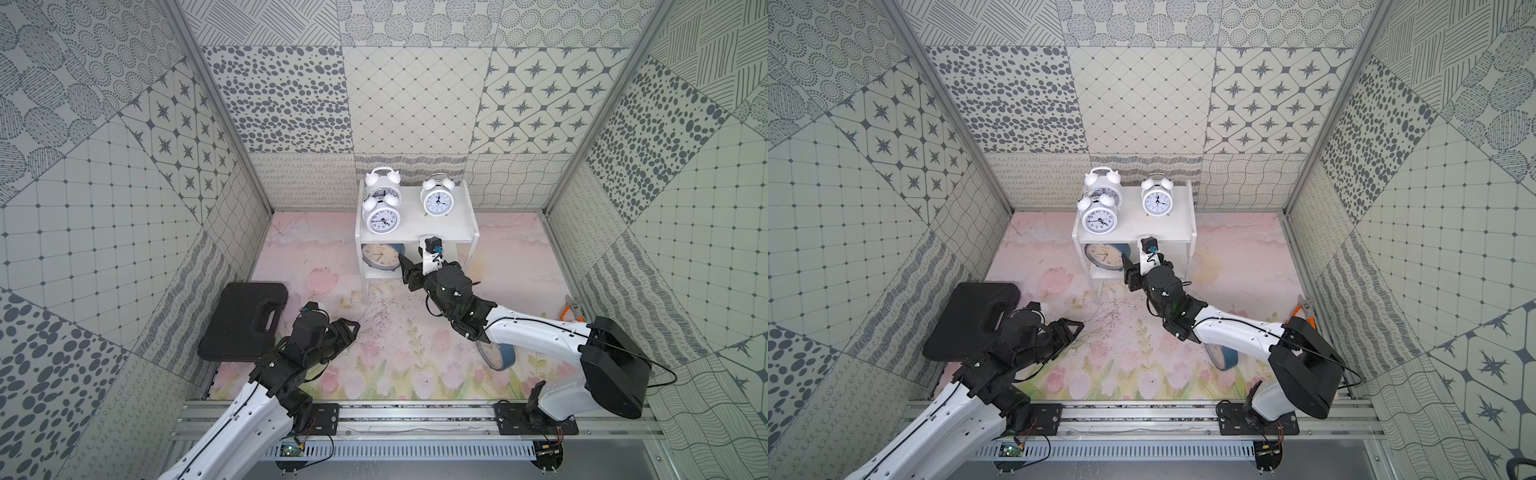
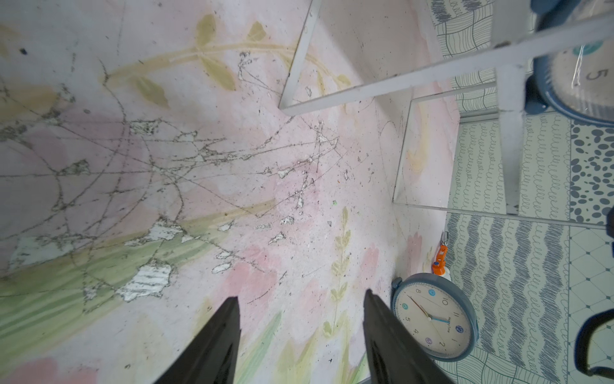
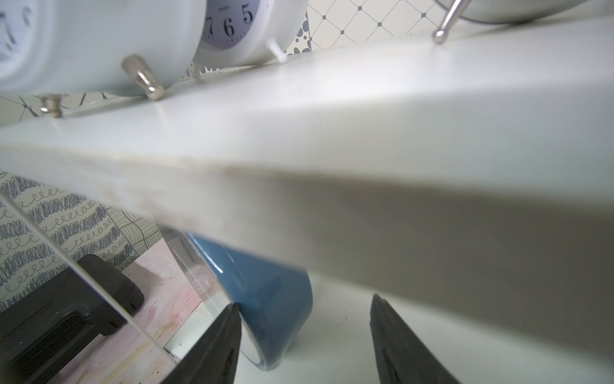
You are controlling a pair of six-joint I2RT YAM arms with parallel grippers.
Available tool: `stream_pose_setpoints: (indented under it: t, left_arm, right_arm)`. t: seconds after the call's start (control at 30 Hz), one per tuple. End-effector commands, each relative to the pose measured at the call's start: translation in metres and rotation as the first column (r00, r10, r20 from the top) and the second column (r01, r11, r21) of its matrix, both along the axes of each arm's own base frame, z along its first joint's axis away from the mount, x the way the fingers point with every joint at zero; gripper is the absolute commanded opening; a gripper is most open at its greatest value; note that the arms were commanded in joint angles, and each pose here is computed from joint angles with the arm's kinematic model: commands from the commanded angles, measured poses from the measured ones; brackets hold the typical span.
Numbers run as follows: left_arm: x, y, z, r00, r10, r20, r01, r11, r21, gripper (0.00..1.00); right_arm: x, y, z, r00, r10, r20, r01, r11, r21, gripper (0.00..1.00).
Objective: Place the alarm clocks on the shelf by style
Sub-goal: Place the alarm on the shelf.
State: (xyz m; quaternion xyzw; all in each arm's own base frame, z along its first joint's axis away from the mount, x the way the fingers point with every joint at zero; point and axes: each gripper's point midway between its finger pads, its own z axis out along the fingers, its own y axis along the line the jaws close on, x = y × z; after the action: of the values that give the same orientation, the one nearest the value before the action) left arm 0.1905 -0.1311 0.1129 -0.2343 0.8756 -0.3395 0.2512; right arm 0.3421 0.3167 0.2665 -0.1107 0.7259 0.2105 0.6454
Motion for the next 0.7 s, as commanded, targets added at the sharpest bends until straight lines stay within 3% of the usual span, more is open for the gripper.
stream_pose_setpoints:
  t: [0.0, 0.4, 0.67]
  left_arm:
    - [0.0, 0.001, 0.004, 1.0, -0.019, 0.014, 0.019, 1.0, 0.018, 0.63]
    - [-0.002, 0.004, 0.003, 1.0, -0.013, 0.014, 0.013, 1.0, 0.027, 0.63]
    - [-0.004, 0.007, 0.003, 1.0, -0.007, 0.016, 0.006, 1.0, 0.03, 0.64]
  right_arm:
    - [0.011, -0.013, -0.009, 0.996, -0.082, -0.032, 0.083, 0.996, 0.02, 0.67]
    - [0.008, -0.015, -0.01, 0.995, -0.092, -0.031, 0.093, 0.996, 0.012, 0.6]
    - [-0.008, -0.028, 0.003, 0.992, -0.123, -0.018, 0.123, 0.992, 0.008, 0.71]
